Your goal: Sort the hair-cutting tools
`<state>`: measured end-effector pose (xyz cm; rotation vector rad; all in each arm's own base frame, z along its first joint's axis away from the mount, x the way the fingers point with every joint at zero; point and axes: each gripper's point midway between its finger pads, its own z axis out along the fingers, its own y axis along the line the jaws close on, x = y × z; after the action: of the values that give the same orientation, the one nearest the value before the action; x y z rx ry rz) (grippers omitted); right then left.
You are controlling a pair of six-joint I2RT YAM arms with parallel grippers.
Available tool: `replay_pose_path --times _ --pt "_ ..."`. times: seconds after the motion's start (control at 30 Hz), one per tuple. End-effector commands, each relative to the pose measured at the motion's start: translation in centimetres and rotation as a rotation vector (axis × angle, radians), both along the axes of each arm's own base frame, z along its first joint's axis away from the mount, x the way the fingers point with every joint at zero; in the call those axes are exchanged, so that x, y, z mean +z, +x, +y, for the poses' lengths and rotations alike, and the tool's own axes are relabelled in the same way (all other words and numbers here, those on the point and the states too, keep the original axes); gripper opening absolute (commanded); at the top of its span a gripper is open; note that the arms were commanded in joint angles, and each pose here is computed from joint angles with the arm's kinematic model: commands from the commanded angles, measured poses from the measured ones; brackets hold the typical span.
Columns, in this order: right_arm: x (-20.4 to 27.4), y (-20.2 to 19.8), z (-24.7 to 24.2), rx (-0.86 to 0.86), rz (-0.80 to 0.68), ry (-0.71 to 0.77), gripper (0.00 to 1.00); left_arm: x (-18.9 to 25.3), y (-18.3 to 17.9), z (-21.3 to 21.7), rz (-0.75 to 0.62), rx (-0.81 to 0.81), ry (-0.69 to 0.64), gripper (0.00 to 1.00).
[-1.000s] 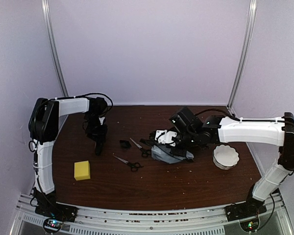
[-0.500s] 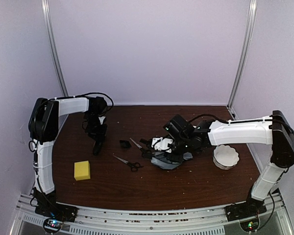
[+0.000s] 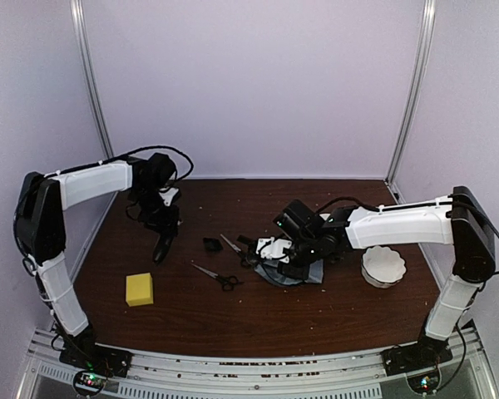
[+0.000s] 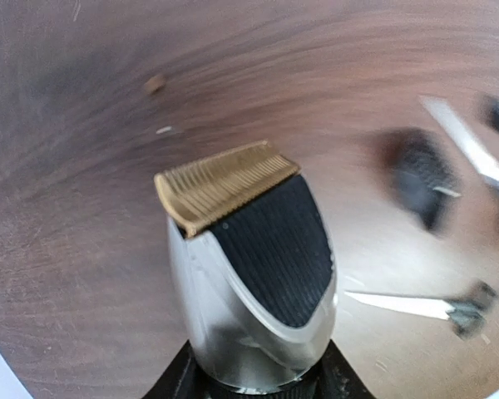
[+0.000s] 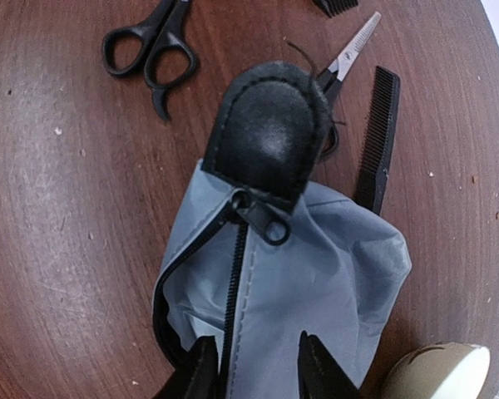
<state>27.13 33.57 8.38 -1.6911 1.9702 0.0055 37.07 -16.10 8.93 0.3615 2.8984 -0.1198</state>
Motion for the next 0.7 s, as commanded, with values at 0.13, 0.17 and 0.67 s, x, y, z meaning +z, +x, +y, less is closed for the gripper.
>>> replay_pose_path --times 0.13,0.17,0.67 --pt "-0.2 1.5 -1.9 -0.063 -0.033 -0.050 0.38 10.9 -3.6 -9.6 -0.380 -0.234 -0.217 0.00" --pt "-0.3 1.5 -2.2 -0.068 -0.035 -0.063 0.39 11.7 -3.9 -10.2 -0.413 -0.235 -0.237 0.00" --pt "-2.0 1.8 -6.1 -0.134 -0.111 -0.191 0.55 19.8 -8.6 -16.4 -0.778 -0.362 -0.559 0.00"
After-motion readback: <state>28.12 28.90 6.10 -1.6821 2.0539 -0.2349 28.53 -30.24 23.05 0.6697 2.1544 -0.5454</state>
